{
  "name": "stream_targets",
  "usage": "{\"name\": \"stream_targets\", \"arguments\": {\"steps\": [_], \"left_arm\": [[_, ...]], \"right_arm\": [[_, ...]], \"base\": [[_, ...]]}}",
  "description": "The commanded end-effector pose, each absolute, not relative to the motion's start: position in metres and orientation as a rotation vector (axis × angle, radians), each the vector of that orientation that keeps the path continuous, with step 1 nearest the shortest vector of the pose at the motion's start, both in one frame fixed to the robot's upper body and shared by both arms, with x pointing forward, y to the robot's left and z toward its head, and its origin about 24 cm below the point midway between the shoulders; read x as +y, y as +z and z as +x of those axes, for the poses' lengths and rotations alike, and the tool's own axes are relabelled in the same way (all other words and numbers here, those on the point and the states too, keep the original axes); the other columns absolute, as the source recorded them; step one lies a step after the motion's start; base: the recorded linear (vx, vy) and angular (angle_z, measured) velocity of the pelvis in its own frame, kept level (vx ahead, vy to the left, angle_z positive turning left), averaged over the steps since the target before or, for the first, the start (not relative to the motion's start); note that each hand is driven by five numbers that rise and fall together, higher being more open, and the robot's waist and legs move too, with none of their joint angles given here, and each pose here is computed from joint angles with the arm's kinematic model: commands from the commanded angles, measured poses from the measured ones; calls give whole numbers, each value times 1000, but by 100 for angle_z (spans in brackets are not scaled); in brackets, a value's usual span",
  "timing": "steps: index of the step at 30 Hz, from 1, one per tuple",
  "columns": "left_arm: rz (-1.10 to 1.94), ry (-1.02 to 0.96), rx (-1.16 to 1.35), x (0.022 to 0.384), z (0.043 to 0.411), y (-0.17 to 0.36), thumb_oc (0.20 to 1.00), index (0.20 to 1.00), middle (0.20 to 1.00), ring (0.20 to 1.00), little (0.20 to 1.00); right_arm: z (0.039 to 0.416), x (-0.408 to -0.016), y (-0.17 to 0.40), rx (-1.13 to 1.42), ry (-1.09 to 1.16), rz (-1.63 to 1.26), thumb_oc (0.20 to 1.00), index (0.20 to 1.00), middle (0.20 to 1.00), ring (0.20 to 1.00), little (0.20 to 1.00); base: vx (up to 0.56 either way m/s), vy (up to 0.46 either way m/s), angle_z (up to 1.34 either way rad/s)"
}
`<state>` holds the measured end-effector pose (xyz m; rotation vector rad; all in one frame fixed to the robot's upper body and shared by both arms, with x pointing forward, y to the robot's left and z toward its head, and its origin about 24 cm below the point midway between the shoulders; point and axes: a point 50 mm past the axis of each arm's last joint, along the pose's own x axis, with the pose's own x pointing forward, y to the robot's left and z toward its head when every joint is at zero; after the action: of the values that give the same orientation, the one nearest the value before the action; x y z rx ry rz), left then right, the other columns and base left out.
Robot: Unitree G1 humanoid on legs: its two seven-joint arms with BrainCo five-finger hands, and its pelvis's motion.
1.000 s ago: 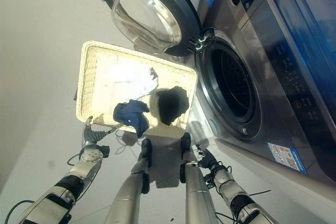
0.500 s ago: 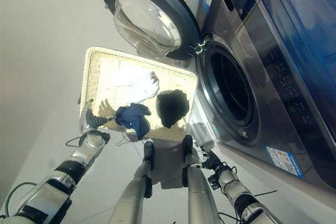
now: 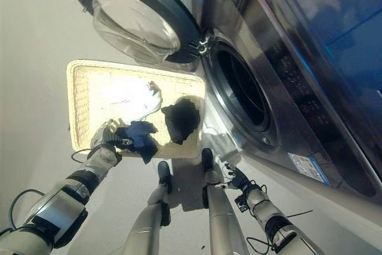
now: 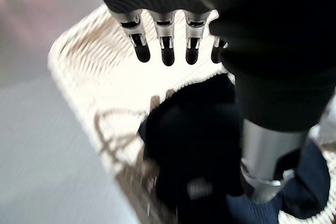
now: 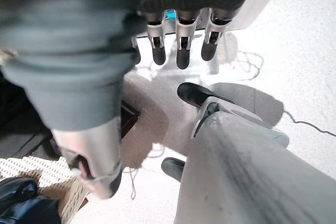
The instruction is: Put the clothes into the washing machine.
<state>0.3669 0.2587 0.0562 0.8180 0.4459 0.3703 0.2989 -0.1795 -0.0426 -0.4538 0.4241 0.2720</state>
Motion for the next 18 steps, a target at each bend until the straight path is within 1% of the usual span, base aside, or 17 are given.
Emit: {"name": "stream_targets", "arguments": {"steps": [1,4,8,13,18], "left_arm": [[677,405,632,275,356,45,1000,1000,1000,1000,1000],[620,421,709,277,352,39,1000,1000,1000,1000,1000],[563,424,715,276,352,40,1000,1000,1000,1000,1000],[479,429,547,269,369,63,1000,1000,1000,1000,1000],[504,375,500,262,378,75,1000,1000,1000,1000,1000]], "right_arm": [[299,-181,-39,416,309,-497,1000,1000,1000,1000,1000],[301,-178,-36,406,323,-495,1000,1000,1000,1000,1000],[303,-174,-34,398,335,-494,1000,1000,1000,1000,1000],[308,-165,-28,377,339,-476,1000,1000,1000,1000,1000],[308,-165,-26,369,334,-473,1000,1000,1000,1000,1000]], "base": [[31,55,-6],[33,48,-3],[23,24,-8],[13,11,-5],[0,0,0]]}}
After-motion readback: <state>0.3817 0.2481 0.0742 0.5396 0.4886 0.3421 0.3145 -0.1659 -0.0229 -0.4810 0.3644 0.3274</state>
